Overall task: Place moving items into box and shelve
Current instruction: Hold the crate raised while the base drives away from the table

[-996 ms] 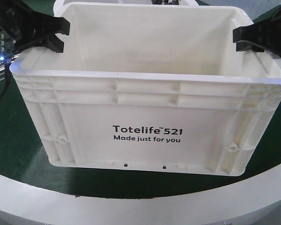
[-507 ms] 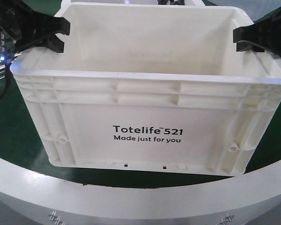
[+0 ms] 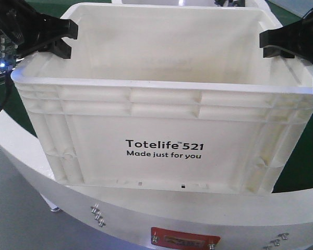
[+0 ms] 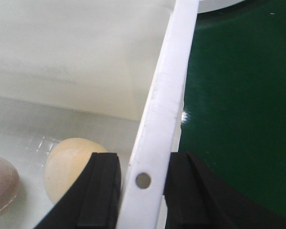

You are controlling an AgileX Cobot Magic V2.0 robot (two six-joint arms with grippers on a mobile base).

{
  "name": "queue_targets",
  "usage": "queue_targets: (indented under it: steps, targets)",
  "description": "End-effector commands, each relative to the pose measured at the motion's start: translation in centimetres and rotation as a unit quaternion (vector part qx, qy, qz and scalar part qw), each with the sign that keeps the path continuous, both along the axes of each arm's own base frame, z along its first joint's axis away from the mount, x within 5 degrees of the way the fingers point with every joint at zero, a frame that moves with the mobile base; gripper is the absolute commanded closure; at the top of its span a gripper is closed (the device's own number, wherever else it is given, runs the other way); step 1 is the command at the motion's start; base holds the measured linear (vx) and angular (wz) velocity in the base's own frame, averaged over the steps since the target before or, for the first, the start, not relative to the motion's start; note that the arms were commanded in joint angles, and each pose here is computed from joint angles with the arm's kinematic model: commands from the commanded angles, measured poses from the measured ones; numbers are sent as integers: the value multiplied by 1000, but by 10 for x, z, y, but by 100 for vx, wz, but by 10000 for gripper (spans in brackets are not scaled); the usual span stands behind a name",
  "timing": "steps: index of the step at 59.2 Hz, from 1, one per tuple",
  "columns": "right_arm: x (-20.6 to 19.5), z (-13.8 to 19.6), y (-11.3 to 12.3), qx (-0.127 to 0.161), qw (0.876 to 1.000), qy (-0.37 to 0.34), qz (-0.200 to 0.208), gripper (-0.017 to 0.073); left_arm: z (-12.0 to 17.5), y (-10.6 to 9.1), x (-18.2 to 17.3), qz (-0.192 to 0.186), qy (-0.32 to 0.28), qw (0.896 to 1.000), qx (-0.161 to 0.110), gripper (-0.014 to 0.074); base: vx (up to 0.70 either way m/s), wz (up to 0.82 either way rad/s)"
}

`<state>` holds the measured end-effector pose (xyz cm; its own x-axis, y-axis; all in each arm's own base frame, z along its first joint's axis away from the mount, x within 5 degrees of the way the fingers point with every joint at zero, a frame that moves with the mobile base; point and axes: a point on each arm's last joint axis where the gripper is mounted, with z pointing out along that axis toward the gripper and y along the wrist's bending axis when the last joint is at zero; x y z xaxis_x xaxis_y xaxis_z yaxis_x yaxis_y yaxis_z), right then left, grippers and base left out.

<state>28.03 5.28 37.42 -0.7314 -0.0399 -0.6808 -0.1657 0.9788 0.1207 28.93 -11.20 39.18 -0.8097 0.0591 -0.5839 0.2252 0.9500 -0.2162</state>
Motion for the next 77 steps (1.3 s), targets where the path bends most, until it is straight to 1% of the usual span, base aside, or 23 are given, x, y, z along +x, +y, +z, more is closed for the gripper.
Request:
queue_targets:
  steps: [1,36,77]
  targets:
    - [-3,32,2,40,995,-92,-12,565,45,-4,-15,-9,-102,992,-78,599,-9,36]
    - [-3,32,2,40,995,-92,-11,565,45,-4,-15,-8,-101,992,-78,599,-11,43]
    - [-3,32,2,40,995,-91,-12,565,45,-4,-15,-8,-101,992,-78,599,-11,54]
